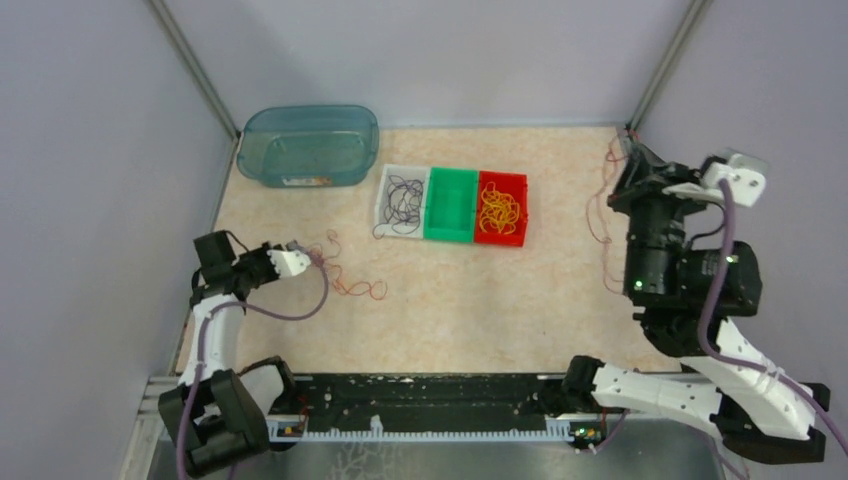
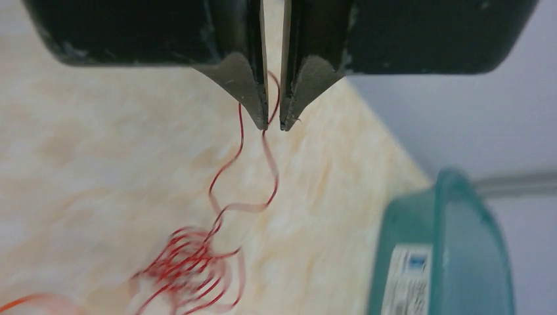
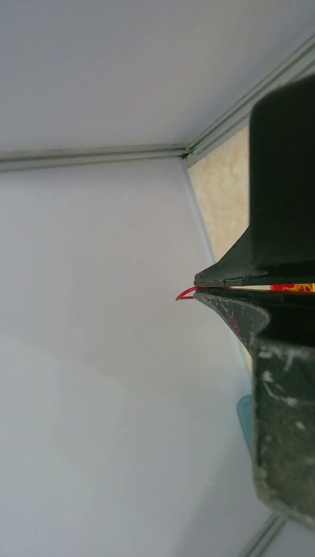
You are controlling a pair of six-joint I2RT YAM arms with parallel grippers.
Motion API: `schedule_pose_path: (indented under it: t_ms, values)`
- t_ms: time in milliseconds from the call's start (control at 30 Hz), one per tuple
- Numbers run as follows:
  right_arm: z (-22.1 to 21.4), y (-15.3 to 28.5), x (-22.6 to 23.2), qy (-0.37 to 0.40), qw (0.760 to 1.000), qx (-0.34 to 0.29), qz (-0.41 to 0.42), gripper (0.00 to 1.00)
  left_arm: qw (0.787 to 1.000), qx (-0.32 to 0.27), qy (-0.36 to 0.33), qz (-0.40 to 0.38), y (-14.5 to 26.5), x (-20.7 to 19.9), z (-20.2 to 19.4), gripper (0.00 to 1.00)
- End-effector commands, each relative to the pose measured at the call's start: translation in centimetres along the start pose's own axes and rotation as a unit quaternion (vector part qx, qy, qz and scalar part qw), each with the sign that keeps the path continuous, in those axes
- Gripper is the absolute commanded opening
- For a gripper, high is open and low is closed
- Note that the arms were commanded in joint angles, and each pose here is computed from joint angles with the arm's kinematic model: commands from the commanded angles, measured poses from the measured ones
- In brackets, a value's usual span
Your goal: Untangle the cables
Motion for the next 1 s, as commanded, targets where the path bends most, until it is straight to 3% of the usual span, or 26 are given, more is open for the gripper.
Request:
schedule_pose_path:
  t_ms: [0,267,533,967]
  values:
    - [1.1,-1.1,5.6,0.005,0.994,-0.025,0.108,0.0,0.981,-0.082,0.102,-0.14,0.0,-4.4,4.2,0.18]
    - [2.4,-3.2,12.9,0.003,0.98,-0.056,0.19,0.0,0.969,-0.101,0.125,-0.186,-0.6,-5.1,6.2,0.17]
    - [-0.6,-6.8,17.8,0.0,0.969,-0.059,0.241,0.0,0.962,-0.116,0.125,-0.215,0.1,-5.7,6.8,0.19]
    - [-1.2,-9.3,20.8,-0.002,0.955,-0.09,0.282,0.0,0.956,-0.119,0.123,-0.24,0.1,-6.7,6.7,0.22]
Point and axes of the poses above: each gripper's point midway between its finger pads, its own y axis back along the fingers, its own x axis along the line the jaws close on, z = x × y, the point moved 7 cm from there along y, back along the fingers, and after that the axes turned 6 degrees about y, right-handed, at the moved point
